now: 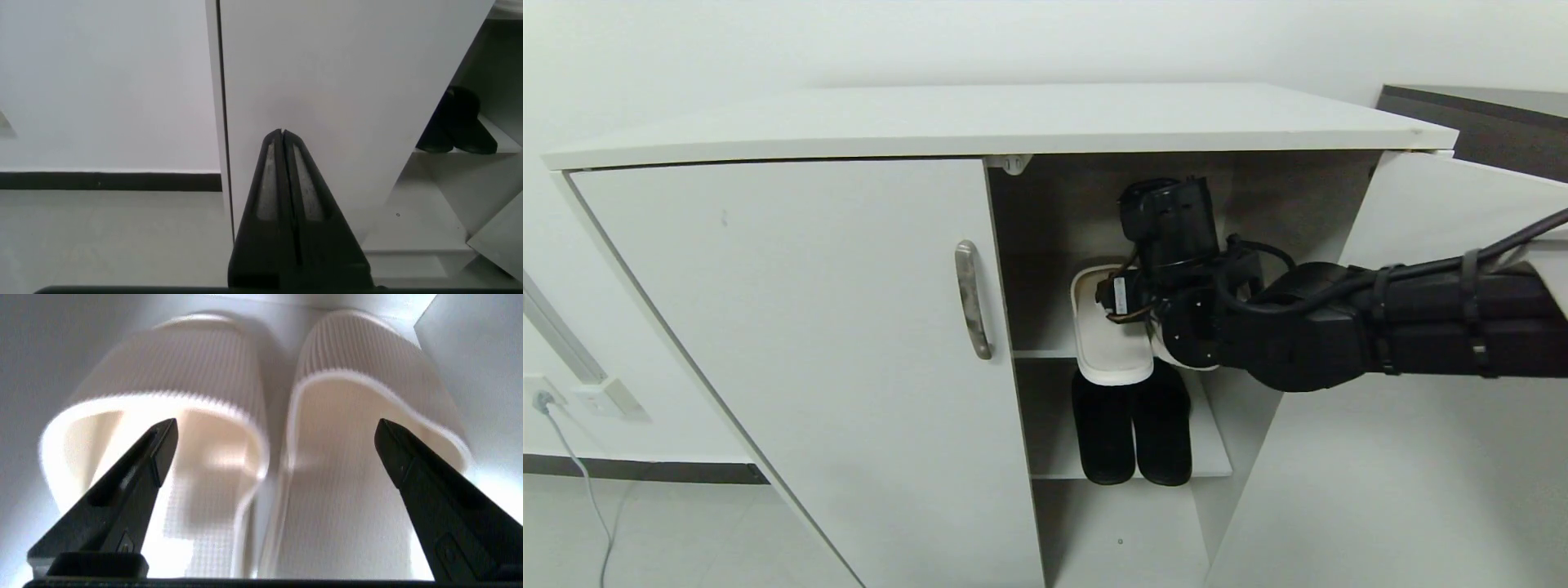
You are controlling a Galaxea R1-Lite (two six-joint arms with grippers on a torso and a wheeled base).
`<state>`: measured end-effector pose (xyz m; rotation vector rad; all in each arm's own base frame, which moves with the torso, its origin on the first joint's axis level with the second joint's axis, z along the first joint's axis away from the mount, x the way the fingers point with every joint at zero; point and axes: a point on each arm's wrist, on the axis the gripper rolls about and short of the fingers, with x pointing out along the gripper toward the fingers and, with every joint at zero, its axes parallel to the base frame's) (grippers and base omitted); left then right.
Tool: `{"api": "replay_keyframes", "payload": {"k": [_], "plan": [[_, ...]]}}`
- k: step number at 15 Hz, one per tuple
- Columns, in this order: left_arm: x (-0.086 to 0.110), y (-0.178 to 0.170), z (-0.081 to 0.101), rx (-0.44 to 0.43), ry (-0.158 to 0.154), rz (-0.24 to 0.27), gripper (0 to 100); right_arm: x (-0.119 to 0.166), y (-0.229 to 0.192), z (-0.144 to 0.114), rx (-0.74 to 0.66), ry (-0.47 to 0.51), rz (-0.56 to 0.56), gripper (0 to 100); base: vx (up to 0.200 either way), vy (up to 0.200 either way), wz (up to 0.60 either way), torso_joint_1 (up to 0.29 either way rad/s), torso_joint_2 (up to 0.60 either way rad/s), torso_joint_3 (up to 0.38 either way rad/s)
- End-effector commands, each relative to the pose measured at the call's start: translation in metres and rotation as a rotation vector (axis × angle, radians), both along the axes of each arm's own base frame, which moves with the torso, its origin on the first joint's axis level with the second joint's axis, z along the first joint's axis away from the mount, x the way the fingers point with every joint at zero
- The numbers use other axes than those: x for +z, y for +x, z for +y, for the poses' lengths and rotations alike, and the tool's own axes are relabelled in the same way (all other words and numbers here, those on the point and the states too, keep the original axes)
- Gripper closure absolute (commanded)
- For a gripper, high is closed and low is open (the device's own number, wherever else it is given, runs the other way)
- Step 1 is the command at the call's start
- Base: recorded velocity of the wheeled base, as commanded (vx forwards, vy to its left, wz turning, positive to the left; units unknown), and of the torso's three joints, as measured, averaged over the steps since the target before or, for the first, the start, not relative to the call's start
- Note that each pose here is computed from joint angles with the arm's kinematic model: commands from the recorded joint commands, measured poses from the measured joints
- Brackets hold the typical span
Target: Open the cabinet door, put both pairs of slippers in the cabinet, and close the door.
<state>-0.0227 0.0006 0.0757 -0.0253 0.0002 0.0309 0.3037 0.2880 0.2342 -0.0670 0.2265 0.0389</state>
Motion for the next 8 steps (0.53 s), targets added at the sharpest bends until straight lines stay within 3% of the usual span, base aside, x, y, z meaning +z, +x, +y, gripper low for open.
{"api": "replay_keyframes", "payload": {"k": [1,8], "plan": [[0.0,0.0,0.0,0.001,-0.001,-0.001,100,0.016,-0.03,-0.009,0.035,0.014,-0.011,0,0.0,0.0,0.0,0.0,0.0,0.0],[0.0,0.0,0.0,0.0,-0.001,-0.001,100,0.009,-0.102,-0.036,0.202,0.058,-0.014,0,0.0,0.0,0.0,0.0,0.0,0.0]]}}
